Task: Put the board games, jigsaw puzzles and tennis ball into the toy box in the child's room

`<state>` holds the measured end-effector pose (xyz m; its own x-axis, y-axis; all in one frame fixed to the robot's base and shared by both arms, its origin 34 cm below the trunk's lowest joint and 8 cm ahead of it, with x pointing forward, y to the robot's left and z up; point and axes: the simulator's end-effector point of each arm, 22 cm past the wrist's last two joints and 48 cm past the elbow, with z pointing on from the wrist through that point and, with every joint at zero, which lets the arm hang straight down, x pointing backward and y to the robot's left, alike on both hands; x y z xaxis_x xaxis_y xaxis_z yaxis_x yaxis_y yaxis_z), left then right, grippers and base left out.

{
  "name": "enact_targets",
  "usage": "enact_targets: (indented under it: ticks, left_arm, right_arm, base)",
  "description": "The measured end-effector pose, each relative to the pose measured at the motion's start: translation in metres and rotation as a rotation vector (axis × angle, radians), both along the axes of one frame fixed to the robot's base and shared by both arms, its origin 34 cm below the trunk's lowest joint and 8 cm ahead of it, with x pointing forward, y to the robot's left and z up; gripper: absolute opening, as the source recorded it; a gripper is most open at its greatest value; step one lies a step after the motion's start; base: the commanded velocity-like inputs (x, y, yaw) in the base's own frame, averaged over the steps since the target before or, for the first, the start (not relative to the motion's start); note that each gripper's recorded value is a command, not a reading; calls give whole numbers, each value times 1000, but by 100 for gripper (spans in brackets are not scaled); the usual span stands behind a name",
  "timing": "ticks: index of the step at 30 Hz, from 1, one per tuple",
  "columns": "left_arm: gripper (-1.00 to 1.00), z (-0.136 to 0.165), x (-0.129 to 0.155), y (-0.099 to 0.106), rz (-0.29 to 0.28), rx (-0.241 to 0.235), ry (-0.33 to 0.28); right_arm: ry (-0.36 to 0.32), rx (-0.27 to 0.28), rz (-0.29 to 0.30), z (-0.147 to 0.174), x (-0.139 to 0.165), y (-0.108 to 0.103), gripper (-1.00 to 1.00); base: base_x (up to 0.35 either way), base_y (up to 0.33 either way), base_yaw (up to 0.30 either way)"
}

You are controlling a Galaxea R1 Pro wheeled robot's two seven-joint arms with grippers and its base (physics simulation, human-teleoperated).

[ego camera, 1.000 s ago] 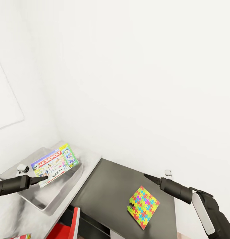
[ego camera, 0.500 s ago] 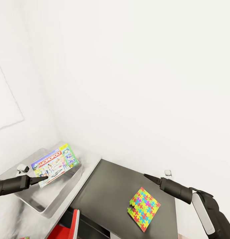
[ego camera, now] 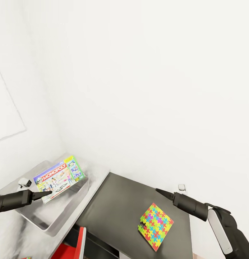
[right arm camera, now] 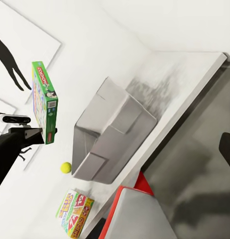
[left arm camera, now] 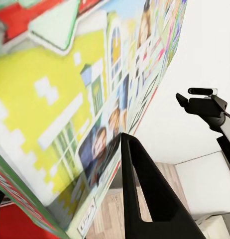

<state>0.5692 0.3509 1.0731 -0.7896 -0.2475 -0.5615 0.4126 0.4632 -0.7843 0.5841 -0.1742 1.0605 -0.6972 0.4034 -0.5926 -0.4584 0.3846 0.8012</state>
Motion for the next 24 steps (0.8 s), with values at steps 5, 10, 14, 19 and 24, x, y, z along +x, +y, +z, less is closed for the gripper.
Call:
enact_targets:
  ticks: [5, 10, 14, 19, 24]
  left_arm:
    - [-100, 1, 0, 2, 4, 0, -3]
    - [-100, 5, 5, 16, 54, -25, -2]
    - [-100, -1, 6, 27, 90, -47, 31]
    - [-100, -8, 31, 46, 178, 12, 65]
    - [-100, 5, 63, 60, 252, 41, 87]
  right_arm:
    - [-6, 0, -2, 1, 0, 0, 100]
    - [-6, -8, -11, -1, 2, 0, 100]
    - [3, -20, -22, -4, 4, -1, 100]
    - [18, -19, -29, -9, 5, -3, 100]
    - [33, -17, -30, -14, 4, -4, 100]
  base:
    - [0, 0, 0]
    - [0, 0, 0]
    - [0, 0, 0]
    - [0, 0, 0]
    - [0, 0, 0]
